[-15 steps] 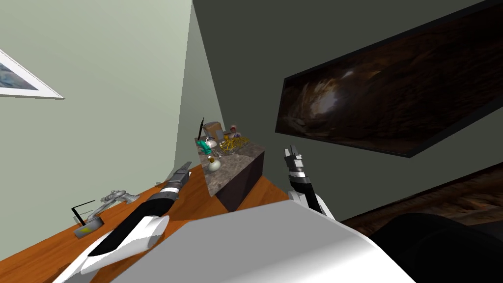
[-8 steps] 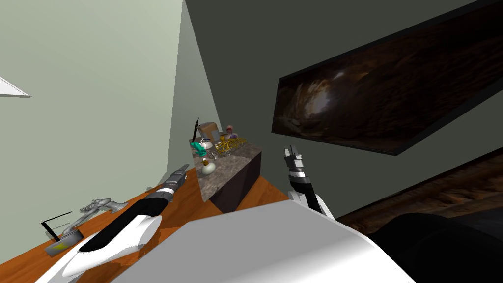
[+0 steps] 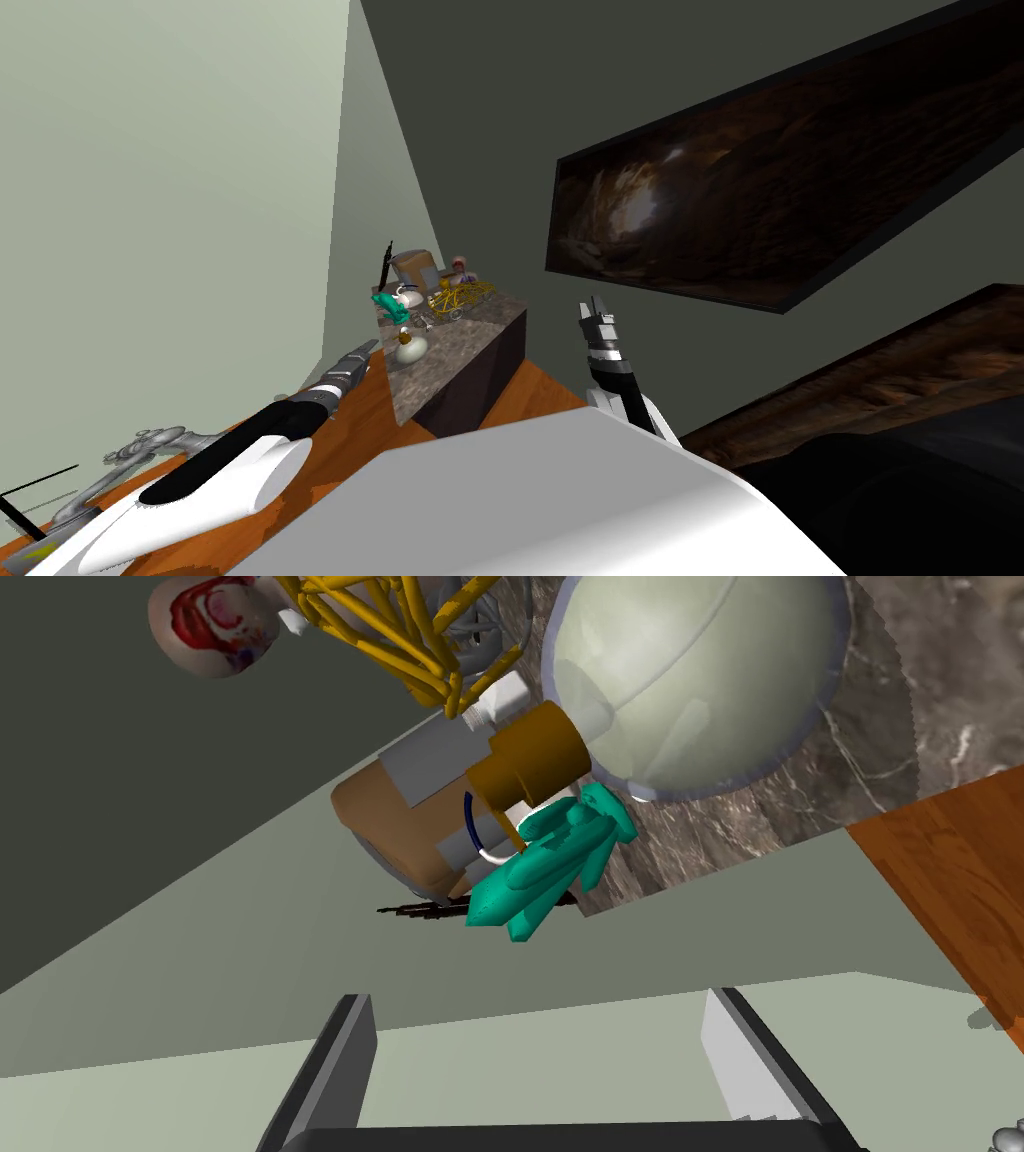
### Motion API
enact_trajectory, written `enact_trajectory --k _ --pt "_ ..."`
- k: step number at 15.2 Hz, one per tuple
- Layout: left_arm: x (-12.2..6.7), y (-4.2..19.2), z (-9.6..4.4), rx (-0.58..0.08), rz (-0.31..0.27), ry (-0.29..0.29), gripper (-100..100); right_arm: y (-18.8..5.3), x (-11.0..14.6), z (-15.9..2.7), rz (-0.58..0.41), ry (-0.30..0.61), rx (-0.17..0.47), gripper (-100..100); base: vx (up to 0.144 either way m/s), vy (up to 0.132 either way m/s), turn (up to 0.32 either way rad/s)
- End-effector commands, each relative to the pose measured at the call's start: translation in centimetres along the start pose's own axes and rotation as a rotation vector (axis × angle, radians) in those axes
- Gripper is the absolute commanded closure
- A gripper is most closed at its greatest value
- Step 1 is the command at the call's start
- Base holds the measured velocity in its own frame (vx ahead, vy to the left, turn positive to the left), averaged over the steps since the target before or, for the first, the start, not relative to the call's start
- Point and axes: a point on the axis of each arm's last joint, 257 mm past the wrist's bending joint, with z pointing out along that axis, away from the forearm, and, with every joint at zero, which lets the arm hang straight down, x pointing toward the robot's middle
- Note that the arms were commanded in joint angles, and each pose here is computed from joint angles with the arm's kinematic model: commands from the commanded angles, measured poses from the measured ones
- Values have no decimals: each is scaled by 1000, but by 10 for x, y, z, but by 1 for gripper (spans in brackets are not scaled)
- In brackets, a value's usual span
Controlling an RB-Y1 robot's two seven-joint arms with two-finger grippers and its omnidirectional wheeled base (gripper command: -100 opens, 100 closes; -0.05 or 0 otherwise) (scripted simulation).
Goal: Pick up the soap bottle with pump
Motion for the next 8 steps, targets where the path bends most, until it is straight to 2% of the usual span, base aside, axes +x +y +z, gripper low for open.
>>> enact_trajectory --k 1,2,5,6,8 --pt "-1 11 0 -42 4 6 -100 0 0 0 0 0 0 0 33 -38 -37" --pt "-11 14 0 -65 15 4 -100 0 0 0 0 0 0 0 44 -47 -82" --pt "-9 24 -1 -103 15 10 -100 0 0 0 0 0 0 0 30 -41 -49" --pt "-19 28 -2 -131 26 9 -100 0 0 0 0 0 0 0 27 -45 -99" --pt "-18 36 -3 -162 25 15 -100 0 0 0 0 0 0 0 35 -41 -79"
